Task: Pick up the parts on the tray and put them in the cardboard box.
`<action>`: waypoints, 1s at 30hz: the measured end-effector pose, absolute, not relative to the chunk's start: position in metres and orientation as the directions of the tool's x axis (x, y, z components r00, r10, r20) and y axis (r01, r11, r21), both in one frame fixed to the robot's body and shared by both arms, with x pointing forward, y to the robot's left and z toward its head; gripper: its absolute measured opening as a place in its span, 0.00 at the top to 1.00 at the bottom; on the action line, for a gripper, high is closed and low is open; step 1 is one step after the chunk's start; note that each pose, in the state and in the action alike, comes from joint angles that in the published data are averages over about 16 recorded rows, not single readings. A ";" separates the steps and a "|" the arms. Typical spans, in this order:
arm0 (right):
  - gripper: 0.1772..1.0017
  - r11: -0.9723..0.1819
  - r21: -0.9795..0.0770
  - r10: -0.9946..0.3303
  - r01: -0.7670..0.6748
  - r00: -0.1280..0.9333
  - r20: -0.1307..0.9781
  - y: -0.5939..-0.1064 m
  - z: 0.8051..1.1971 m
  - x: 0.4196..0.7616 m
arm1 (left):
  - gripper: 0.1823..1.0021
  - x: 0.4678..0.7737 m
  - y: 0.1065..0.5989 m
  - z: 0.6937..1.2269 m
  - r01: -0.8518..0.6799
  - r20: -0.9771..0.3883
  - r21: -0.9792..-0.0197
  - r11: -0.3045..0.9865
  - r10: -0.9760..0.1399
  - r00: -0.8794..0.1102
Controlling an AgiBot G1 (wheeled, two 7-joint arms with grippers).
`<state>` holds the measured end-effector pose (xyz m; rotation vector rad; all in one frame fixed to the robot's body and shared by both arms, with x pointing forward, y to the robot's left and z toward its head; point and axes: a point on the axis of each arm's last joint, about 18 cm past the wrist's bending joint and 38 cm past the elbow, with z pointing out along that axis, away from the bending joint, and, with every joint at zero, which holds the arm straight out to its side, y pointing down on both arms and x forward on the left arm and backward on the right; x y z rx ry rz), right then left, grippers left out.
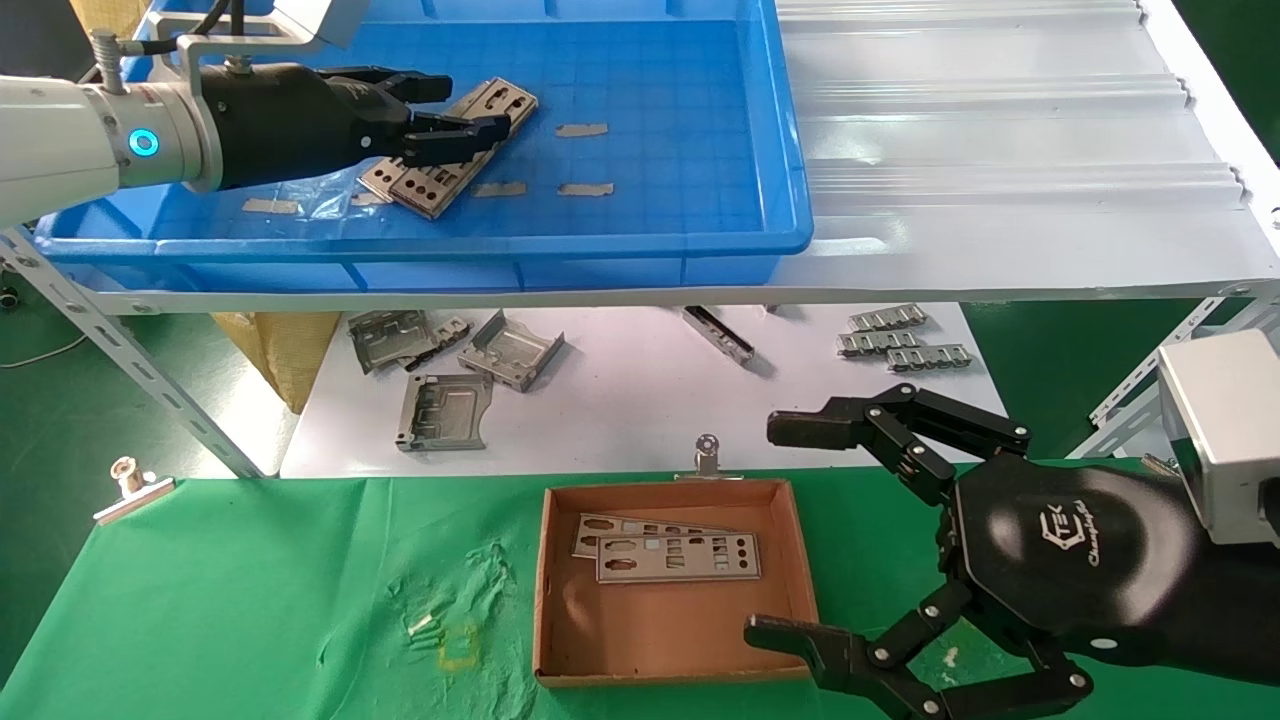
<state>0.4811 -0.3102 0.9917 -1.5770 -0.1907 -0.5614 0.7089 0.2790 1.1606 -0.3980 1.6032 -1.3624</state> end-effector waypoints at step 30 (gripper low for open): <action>0.00 -0.099 -0.888 -0.213 0.449 0.862 0.460 -0.310 0.992 0.481 | 0.80 0.706 0.282 1.168 0.337 -0.479 -0.873 0.351 -0.742 -0.468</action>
